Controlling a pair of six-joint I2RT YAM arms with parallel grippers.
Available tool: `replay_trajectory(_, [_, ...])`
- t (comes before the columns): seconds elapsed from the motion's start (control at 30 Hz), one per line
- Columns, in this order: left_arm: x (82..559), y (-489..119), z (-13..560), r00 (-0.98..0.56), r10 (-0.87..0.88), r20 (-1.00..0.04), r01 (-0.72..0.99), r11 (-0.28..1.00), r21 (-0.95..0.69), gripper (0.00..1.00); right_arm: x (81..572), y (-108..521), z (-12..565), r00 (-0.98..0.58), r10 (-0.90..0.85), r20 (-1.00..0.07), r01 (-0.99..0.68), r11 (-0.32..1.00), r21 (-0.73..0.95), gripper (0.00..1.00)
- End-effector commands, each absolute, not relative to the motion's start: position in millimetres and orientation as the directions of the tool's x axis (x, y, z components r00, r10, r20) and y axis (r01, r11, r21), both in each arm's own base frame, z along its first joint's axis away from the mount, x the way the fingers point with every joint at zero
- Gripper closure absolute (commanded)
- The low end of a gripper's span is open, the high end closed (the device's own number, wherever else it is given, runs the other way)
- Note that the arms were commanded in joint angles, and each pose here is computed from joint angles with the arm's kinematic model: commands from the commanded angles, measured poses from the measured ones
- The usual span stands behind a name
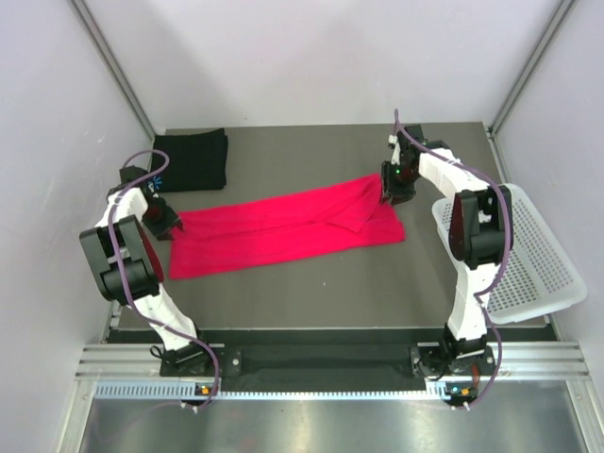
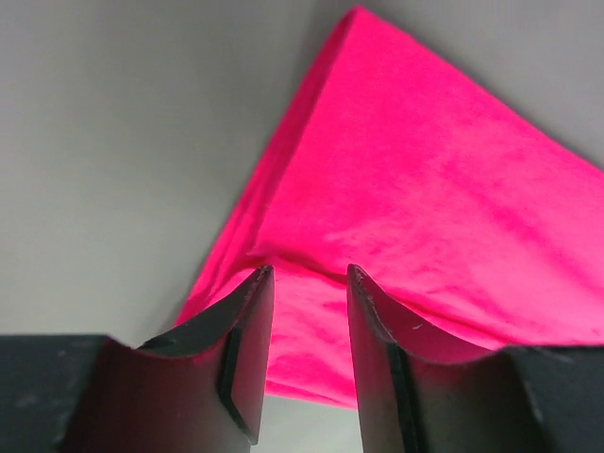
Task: Fold and stack the t-shirts
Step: Fold the tshirt
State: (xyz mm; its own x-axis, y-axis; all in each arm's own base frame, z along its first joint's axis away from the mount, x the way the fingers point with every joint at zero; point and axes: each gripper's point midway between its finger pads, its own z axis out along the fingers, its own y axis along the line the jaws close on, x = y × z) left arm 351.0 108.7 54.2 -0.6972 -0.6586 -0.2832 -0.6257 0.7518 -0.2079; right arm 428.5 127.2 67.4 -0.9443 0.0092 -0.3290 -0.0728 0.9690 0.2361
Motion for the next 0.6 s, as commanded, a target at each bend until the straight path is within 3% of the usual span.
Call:
replay_trajectory(0.0, [351.5,118.7,58.9,-0.705,-0.636,-0.313,-0.634,0.763,-0.122,0.58,428.8,130.4,80.0,-0.934,-0.009,-0.356,-0.100,0.966,0.237,0.61])
replay_trajectory(0.3, [344.6,114.4,38.7,-0.683,-0.695,-0.223,-0.701,0.710,-0.068,0.62,424.0,129.4,79.6,-0.937,-0.012,-0.349,-0.101,0.966,0.239,0.61])
replay_trajectory(0.57, [346.3,115.7,38.8,-0.673,-0.705,-0.223,-0.711,0.700,-0.065,0.83,424.2,123.3,78.3,-0.938,-0.004,-0.346,-0.087,0.970,0.225,0.62])
